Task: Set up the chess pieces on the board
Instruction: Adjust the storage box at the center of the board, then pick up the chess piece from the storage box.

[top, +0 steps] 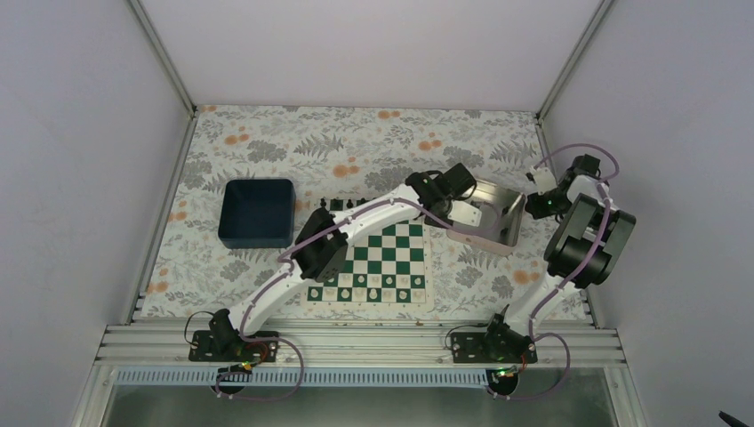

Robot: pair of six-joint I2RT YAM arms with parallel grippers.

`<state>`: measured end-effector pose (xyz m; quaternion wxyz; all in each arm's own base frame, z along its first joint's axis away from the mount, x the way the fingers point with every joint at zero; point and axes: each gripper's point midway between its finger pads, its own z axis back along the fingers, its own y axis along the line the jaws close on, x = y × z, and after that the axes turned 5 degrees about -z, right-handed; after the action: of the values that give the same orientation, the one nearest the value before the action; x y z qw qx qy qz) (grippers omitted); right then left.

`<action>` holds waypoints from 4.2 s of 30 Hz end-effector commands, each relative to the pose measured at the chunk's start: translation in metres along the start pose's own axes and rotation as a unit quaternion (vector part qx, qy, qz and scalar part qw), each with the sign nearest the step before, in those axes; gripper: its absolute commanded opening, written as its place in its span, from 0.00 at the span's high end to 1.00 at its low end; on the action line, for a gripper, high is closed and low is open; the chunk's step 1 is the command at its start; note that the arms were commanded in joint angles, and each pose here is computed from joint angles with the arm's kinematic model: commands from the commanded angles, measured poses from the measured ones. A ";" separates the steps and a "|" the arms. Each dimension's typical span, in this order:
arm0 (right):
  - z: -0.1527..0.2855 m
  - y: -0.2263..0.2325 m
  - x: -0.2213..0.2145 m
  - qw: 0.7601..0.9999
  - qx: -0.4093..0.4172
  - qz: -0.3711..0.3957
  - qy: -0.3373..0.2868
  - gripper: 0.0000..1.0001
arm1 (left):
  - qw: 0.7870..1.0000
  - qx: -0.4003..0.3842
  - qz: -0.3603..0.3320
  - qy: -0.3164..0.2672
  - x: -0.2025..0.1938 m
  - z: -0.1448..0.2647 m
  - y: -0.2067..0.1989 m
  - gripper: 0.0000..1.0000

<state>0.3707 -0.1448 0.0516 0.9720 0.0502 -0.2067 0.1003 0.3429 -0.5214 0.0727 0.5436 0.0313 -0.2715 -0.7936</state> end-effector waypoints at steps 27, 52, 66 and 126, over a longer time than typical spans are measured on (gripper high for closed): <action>-0.027 0.022 0.063 0.998 0.022 0.048 0.019 0.86 | 0.991 -0.112 -0.063 -0.048 0.063 -0.010 -0.098 0.98; -0.035 0.063 0.084 0.994 0.031 0.102 0.030 0.86 | 0.993 -0.073 -0.057 -0.077 0.089 -0.007 -0.087 0.98; 0.050 0.050 0.116 0.992 -0.063 0.104 -0.045 0.69 | 0.993 0.022 -0.047 -0.110 0.110 0.117 -0.029 0.92; -0.062 0.120 0.088 0.979 -0.005 0.175 0.102 0.67 | 0.817 0.407 0.407 0.037 -0.389 0.374 0.084 0.00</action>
<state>0.4429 -0.0062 0.0398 0.9548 0.0043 -0.1155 0.2739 0.4473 -0.0540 0.3251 0.7710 0.1757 -0.5184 -0.3255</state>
